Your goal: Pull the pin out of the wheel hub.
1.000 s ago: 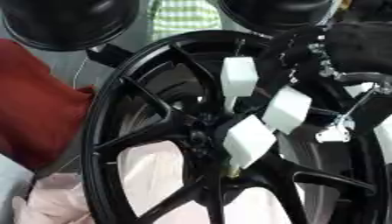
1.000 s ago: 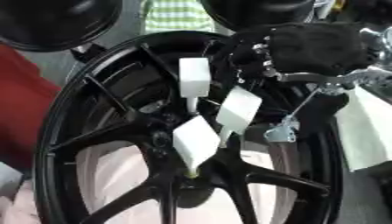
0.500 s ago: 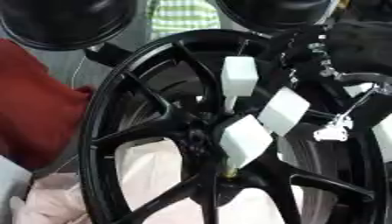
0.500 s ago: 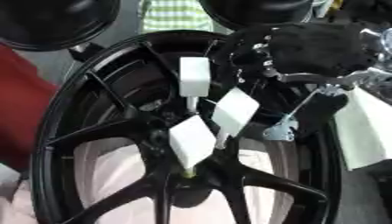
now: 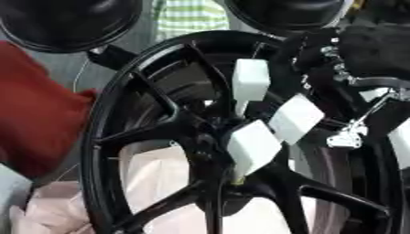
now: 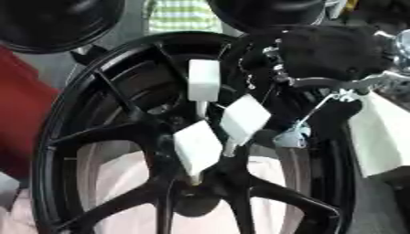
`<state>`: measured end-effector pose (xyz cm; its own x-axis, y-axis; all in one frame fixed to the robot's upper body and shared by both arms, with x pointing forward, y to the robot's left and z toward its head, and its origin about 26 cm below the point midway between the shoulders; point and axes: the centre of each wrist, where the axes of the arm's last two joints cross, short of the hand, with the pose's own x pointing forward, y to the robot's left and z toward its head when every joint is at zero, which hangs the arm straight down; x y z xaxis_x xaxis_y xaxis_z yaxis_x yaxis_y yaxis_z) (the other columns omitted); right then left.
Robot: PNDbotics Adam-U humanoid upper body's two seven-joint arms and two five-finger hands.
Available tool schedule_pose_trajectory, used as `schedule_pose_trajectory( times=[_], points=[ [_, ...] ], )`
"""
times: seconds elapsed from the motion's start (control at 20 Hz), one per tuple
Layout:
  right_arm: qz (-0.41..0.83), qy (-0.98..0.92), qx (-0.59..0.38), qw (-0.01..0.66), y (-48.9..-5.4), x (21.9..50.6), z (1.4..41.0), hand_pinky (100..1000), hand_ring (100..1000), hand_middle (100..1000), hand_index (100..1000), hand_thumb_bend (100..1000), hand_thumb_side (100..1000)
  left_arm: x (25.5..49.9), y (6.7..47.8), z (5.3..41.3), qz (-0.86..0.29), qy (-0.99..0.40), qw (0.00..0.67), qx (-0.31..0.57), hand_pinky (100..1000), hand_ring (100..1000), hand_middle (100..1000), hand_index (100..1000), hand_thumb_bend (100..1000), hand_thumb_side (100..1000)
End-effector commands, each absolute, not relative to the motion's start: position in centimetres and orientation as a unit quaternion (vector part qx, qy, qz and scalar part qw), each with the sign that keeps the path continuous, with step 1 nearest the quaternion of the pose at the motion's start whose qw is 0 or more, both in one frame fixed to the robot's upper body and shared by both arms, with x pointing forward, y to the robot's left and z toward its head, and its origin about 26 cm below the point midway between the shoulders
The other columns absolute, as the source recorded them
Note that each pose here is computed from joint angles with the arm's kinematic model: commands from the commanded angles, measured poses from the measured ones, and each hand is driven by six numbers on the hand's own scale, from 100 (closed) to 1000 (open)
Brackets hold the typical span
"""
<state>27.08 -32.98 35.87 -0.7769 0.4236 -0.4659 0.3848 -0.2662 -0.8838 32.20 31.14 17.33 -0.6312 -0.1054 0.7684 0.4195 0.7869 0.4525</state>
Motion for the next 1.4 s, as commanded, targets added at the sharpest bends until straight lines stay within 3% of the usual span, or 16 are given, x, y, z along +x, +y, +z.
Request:
schedule_pose_trajectory(
  times=[0.05, 0.45, 0.8, 1.4],
  points=[
    [0.727, -0.602, -0.329, 0.007, -32.9, 26.7, 36.8, 925, 891, 654, 675, 240, 540, 32.0, 31.2, 18.0, -0.323, -0.847, 0.413, -0.086, 544, 554, 487, 714, 100, 862],
    [0.727, -0.621, -0.291, 0.041, -32.8, 26.8, 36.3, 915, 886, 554, 606, 100, 400, 32.0, 31.2, 17.9, -0.324, -0.846, 0.415, -0.087, 544, 554, 488, 714, 100, 865],
    [0.716, -0.642, -0.266, 0.069, -32.9, 26.7, 36.5, 902, 860, 510, 559, 100, 330, 32.0, 31.3, 17.7, -0.326, -0.842, 0.420, -0.088, 545, 554, 488, 714, 100, 868],
    [0.691, -0.671, -0.254, 0.093, -33.1, 26.4, 37.6, 896, 833, 465, 509, 100, 291, 31.8, 31.6, 17.1, -0.324, -0.836, 0.433, -0.090, 546, 553, 488, 715, 100, 865]
  ],
)
